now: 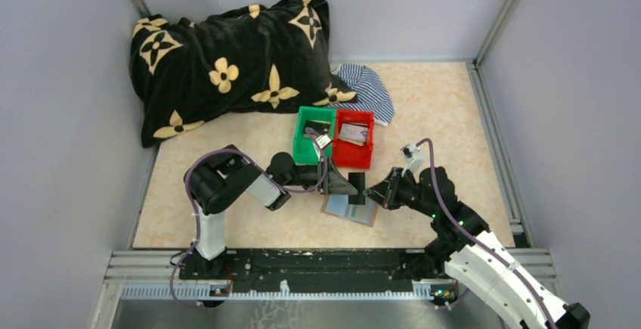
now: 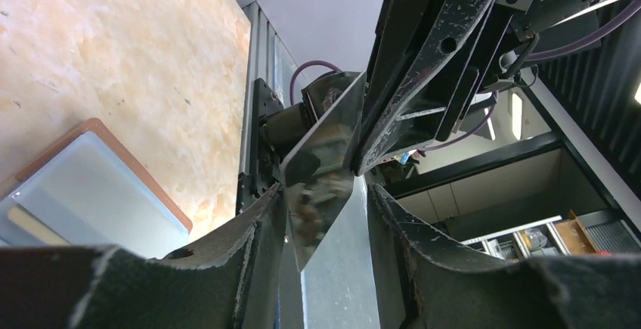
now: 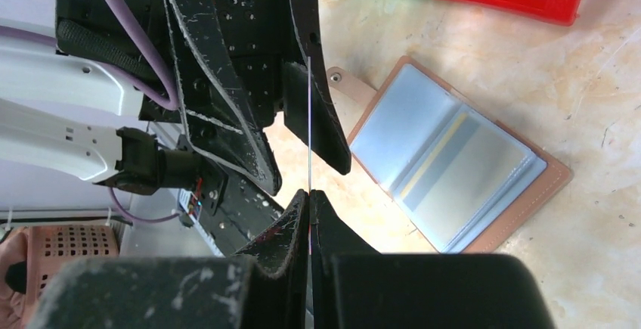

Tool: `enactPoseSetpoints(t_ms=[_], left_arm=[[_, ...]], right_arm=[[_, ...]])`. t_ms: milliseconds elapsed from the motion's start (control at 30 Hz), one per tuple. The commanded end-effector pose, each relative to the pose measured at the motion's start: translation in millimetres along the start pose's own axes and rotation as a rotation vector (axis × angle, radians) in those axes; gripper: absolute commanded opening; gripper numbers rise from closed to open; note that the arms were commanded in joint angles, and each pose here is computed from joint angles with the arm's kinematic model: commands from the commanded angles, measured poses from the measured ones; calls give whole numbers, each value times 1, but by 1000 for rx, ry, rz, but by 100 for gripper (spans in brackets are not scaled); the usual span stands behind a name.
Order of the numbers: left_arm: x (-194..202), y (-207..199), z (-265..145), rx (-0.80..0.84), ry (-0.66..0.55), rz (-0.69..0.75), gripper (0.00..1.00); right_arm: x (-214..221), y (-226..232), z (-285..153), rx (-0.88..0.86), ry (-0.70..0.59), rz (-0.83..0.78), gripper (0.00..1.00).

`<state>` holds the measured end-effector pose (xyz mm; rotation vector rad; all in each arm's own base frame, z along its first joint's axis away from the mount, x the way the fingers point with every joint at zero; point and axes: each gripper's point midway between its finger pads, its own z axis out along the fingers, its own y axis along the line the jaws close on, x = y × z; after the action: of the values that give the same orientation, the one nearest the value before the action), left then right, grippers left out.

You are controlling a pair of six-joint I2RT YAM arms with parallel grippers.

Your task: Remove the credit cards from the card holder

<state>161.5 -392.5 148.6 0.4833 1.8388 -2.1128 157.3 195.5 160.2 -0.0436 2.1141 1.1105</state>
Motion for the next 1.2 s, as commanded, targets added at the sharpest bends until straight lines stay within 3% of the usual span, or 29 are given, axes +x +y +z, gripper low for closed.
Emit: enactPoseSetpoints(t_ms=[0, 100, 167, 333, 533, 633, 700, 1167], left_arm=[[-15, -42, 4, 179, -53, 208, 49], [-17, -45, 5, 187, -55, 210, 44], [-15, -45, 4, 186, -50, 207, 19], [-12, -42, 2, 175, -45, 191, 0], [-13, -49, 3, 193, -40, 209, 0], [-11, -52, 4, 203, -29, 208, 0], [-10, -55, 5, 211, -25, 210, 0], [-10, -87, 8, 282, -4, 246, 0]], right_arm=[[-14, 13, -1, -45, -47, -15, 0], [-15, 12, -2, -34, -49, -21, 0], [-17, 12, -3, -34, -56, -22, 0], [-19, 12, -4, -19, -57, -29, 0], [-18, 10, -2, -22, -58, -27, 2], [-18, 14, 1, -49, -57, -17, 22], [-19, 14, 4, -50, -55, -20, 26], [-23, 27, 5, -116, -67, -29, 13]])
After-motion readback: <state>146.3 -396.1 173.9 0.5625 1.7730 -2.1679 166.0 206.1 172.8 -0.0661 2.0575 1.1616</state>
